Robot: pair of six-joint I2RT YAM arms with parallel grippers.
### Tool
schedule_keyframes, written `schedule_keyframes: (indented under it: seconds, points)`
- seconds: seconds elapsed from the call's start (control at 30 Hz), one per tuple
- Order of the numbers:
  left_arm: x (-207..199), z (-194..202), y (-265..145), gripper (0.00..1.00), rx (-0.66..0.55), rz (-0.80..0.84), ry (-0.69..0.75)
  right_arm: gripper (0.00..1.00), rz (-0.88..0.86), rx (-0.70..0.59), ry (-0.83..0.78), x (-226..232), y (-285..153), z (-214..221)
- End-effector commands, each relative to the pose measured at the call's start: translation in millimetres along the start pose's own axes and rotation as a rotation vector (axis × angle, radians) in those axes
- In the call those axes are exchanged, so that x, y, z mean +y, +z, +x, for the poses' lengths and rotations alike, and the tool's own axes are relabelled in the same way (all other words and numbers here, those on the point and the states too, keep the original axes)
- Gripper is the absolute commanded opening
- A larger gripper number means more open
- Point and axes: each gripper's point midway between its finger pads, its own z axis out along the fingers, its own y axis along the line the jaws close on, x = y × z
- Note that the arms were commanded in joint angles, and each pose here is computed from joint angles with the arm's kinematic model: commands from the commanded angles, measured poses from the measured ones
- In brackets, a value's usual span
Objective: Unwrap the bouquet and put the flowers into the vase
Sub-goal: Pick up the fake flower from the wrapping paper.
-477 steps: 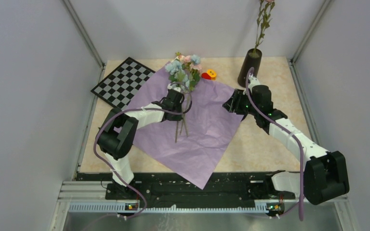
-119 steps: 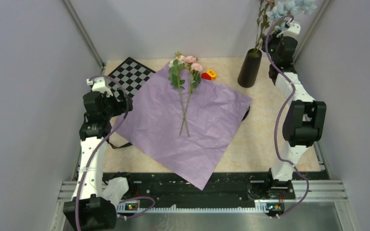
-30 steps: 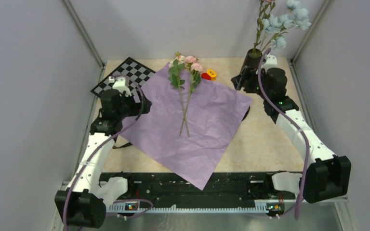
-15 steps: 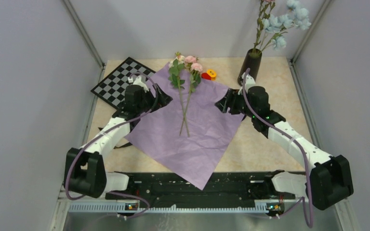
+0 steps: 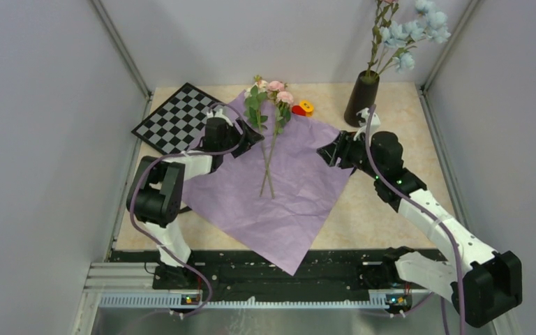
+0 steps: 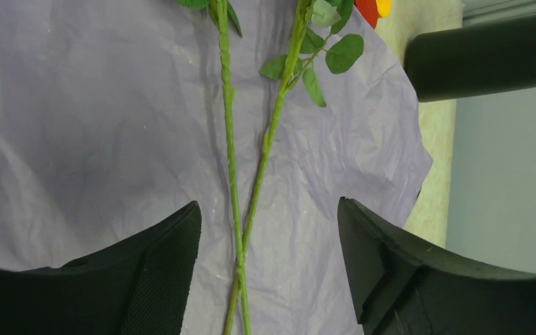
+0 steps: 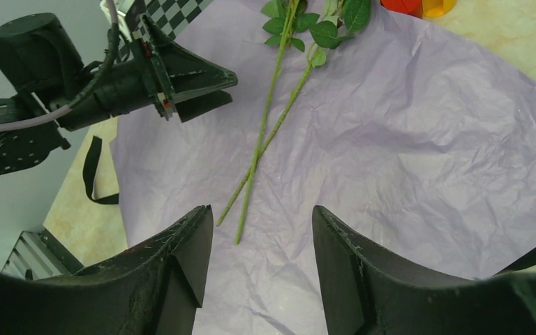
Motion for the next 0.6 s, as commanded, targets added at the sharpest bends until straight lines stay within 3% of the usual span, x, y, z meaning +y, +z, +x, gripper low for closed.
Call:
schedule_keyframes:
  seconds: [0.0, 0.57]
  points:
    - [-34, -23, 13, 0.73, -0.056, 0.133, 0.043, 0.55, -0.032, -0.063, -0.017, 11, -9, -15]
    - [-4, 1, 60, 0.55, 0.083, 0.106, 0.055, 0.5, -0.014, -0.051, -0.017, 10, -14, -15]
